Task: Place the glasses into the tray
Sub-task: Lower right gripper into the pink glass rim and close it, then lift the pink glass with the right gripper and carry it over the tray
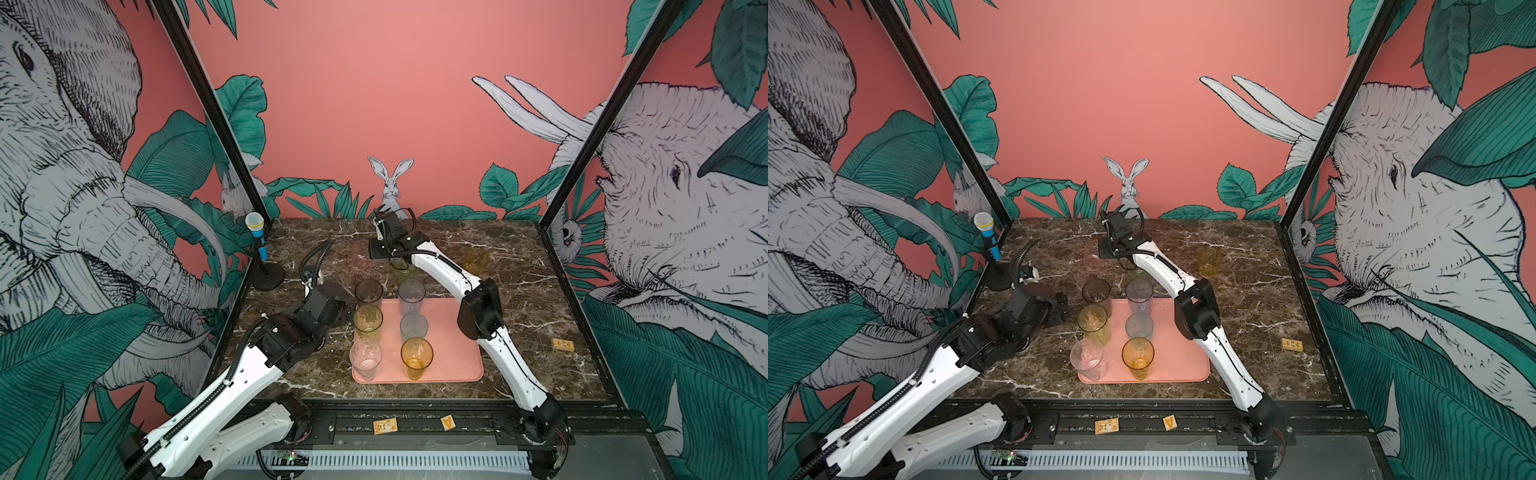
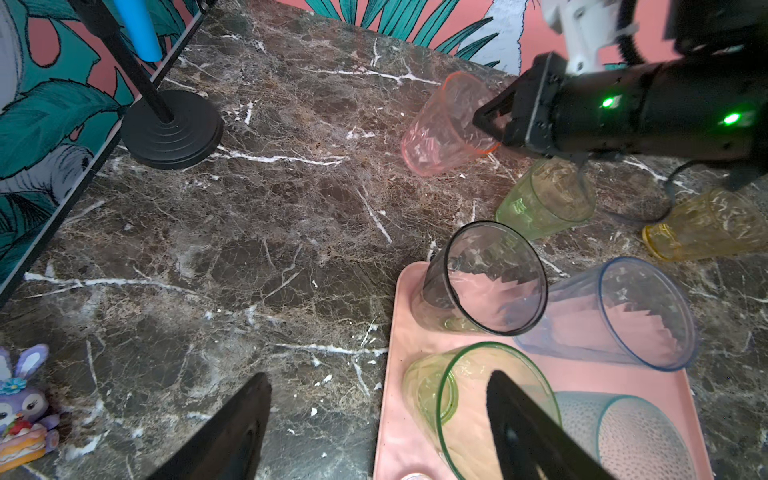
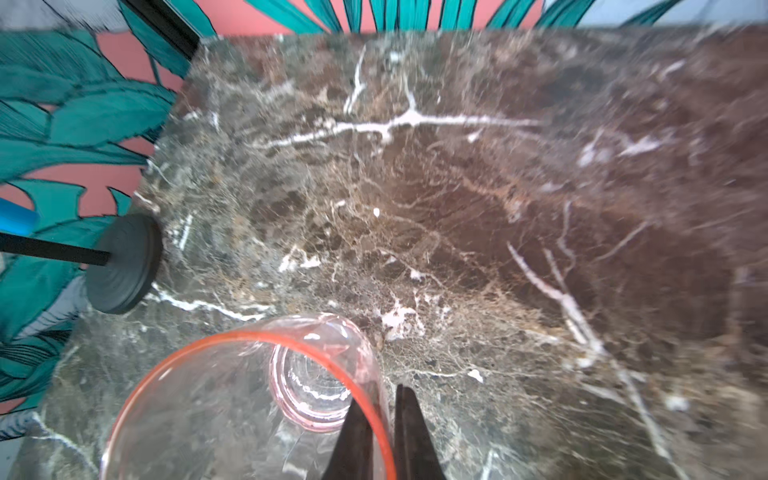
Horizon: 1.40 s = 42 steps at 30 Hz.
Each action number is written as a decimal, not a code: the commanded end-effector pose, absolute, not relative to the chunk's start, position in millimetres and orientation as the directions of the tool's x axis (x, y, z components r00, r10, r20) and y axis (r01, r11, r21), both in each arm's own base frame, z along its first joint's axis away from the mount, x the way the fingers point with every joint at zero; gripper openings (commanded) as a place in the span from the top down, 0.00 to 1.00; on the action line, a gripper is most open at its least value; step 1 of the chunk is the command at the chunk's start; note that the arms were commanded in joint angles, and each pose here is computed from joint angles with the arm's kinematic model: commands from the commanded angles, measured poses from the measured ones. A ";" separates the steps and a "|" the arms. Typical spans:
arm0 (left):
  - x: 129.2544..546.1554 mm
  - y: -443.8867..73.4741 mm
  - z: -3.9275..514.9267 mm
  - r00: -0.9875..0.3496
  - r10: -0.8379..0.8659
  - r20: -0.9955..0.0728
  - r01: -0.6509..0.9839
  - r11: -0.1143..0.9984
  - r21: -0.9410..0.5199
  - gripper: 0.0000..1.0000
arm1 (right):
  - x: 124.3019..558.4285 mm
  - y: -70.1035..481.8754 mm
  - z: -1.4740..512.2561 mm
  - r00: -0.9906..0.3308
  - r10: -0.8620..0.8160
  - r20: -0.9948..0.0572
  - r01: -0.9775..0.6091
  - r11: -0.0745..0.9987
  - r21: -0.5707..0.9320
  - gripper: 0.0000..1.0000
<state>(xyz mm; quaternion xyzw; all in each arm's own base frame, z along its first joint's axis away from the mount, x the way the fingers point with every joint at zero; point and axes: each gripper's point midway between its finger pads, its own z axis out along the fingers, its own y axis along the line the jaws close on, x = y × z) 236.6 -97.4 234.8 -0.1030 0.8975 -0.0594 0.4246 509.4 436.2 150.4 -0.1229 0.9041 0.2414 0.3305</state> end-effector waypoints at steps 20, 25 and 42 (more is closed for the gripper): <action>214.5 -77.2 247.0 -0.605 -0.261 -0.752 -0.139 0.965 -0.223 0.16 | 487.1 349.3 322.1 -0.626 0.004 -0.780 -0.365 0.882 0.298 1.00; 215.0 -83.6 239.7 -0.620 -0.273 -0.736 -0.131 0.960 -0.245 0.16 | 469.6 331.6 335.7 -0.630 -0.017 -0.777 -0.361 0.892 0.273 1.00; 224.5 -99.3 234.7 -0.635 -0.261 -0.727 -0.100 0.961 -0.257 0.16 | 411.9 254.0 360.8 -0.618 -0.070 -0.783 -0.295 0.944 0.149 1.00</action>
